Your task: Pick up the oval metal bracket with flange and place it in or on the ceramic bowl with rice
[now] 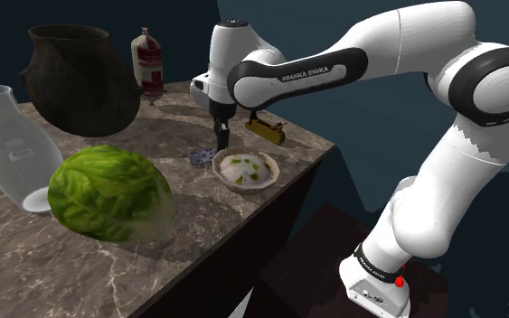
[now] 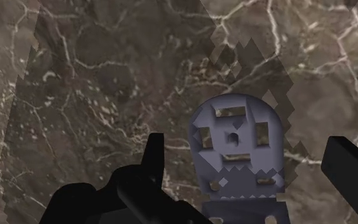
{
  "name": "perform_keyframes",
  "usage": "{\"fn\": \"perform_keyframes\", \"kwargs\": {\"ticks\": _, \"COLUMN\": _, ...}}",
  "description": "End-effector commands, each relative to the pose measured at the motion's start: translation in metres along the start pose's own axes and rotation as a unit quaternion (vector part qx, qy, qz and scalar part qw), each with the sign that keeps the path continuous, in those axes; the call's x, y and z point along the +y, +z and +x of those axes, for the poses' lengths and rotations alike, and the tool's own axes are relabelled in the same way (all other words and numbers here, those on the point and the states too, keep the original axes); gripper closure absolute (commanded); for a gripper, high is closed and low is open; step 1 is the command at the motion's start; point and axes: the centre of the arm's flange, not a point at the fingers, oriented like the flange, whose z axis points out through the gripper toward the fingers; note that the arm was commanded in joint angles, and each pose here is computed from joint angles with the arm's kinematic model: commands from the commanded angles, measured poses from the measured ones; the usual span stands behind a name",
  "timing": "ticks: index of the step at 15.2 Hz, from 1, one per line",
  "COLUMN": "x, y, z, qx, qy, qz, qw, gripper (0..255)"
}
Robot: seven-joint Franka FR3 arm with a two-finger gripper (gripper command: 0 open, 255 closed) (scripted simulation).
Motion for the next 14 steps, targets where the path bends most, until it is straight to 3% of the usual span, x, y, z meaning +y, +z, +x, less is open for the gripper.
{"fn": "perform_keyframes", "kwargs": {"ticks": 1, "x": 0.0005, "y": 0.0107, "z": -0.0012, "qx": 0.0, "qy": 0.0, "qz": 0.0, "qw": 1.0, "gripper": 0}}
{"fn": "perform_keyframes", "kwargs": {"ticks": 11, "x": 0.0005, "y": 0.019, "z": -0.0012, "qx": 0.0, "qy": 0.0, "qz": 0.0, "qw": 1.0, "gripper": 0}}
{"fn": "perform_keyframes", "kwargs": {"ticks": 12, "x": 0.0003, "y": 0.0196, "z": -0.0031, "qx": 0.0, "qy": 0.0, "qz": 0.0, "qw": 1.0, "gripper": 255}}
{"fn": "perform_keyframes", "kwargs": {"ticks": 14, "x": -0.0002, "y": 0.0178, "z": -0.0045, "qx": 0.0, "qy": 0.0, "qz": 0.0, "qw": 1.0, "gripper": 255}}
